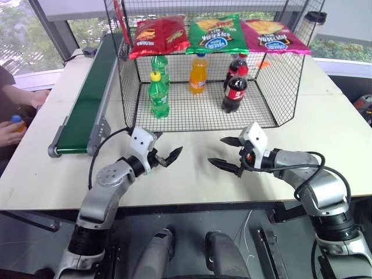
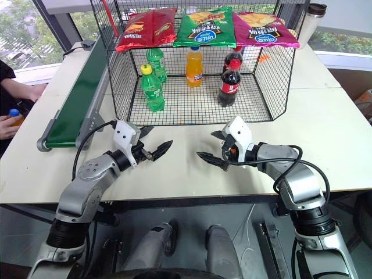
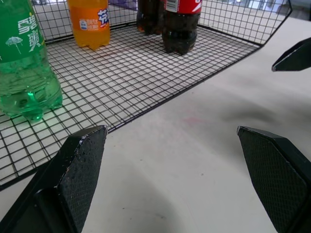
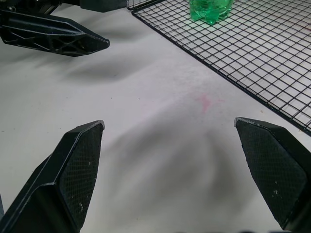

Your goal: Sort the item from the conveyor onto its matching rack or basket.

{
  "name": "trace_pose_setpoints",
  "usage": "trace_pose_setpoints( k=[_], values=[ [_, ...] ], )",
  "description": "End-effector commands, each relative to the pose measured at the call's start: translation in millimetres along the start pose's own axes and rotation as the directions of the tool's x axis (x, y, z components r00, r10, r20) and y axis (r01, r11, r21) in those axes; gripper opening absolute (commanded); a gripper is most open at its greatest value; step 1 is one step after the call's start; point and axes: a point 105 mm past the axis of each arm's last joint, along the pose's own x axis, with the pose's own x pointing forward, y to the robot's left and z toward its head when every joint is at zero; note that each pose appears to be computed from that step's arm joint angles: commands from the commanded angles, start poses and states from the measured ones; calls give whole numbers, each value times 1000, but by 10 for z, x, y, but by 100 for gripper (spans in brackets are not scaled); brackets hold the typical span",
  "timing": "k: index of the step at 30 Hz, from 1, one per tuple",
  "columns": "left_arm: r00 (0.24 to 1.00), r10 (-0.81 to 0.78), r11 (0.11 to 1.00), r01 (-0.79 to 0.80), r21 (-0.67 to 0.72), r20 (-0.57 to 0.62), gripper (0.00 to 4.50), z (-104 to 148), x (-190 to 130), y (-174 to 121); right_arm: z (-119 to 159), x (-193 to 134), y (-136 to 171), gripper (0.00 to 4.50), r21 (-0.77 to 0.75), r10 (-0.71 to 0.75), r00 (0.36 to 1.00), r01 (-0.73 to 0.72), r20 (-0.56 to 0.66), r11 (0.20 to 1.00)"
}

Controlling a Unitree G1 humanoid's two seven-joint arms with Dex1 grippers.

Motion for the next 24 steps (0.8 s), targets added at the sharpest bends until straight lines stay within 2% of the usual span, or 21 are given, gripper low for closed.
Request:
trace_pose_setpoints(
  k=[1, 24],
  values=[
    [999, -8, 1000, 8, 16, 45, 450, 127, -34, -29, 139, -26, 20, 445, -43, 10, 999, -8, 41, 999],
    [1000, -6, 1000, 6, 7, 24, 450, 112, -96, -5, 175, -21, 18, 445, -60, 21, 999, -18, 44, 998]
  ],
)
